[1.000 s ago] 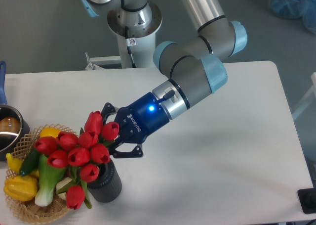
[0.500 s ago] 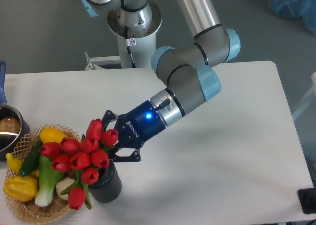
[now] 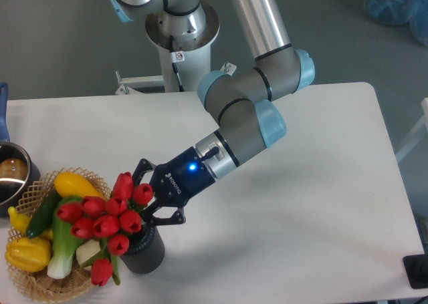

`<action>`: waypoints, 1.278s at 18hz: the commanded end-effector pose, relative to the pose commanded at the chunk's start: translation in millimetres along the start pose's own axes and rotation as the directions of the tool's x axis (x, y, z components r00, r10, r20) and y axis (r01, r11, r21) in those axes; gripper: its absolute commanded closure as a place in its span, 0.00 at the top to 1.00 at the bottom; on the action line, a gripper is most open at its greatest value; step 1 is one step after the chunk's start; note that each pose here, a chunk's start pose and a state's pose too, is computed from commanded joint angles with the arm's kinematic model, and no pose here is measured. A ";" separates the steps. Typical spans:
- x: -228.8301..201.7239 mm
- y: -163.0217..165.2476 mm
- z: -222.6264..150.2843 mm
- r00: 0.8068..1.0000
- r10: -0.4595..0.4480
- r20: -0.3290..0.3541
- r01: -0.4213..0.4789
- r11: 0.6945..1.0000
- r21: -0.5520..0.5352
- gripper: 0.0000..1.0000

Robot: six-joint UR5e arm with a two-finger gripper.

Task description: Insert the flowers into the vase

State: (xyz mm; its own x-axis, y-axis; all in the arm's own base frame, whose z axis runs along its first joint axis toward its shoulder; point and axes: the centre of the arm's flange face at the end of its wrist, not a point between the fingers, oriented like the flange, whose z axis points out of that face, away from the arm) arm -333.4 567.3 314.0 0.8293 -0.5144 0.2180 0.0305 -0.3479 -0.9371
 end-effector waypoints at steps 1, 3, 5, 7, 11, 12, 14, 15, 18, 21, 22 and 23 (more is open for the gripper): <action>0.1 1.0 0.2 1.000 -0.002 0.001 0.002 1.000 -0.003 0.80; 0.1 2.0 0.3 1.000 -0.003 0.002 0.003 1.000 -0.006 0.86; 0.6 1.8 1.2 1.000 -0.003 0.001 0.003 1.000 -0.006 0.97; 0.6 1.1 0.0 1.000 -0.002 0.002 0.002 1.000 -0.006 0.99; 1.3 0.0 -7.2 1.000 -0.002 0.014 0.002 1.000 -0.004 1.00; 1.9 -1.0 -10.6 1.000 0.000 0.021 0.000 1.000 -0.007 1.00; 1.9 -2.0 -24.2 0.999 0.001 0.051 0.001 1.000 -0.021 1.00; 4.4 -2.7 -28.5 0.998 0.002 0.058 -0.001 1.000 -0.021 1.00; 3.4 -0.9 -53.7 0.995 -0.009 0.096 0.010 1.000 -0.012 1.00; 2.1 -7.0 -79.0 0.990 -0.001 0.138 0.002 1.000 -0.004 1.00; 1.3 -10.3 -91.2 0.987 0.002 0.158 -0.002 1.000 0.000 1.00; 0.4 -13.3 -104.3 0.984 0.008 0.180 -0.008 1.000 0.002 1.00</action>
State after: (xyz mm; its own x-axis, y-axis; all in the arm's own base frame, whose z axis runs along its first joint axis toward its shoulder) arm -391.6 489.9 355.0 0.9164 -0.3676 0.1581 0.0249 -0.3419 -0.9394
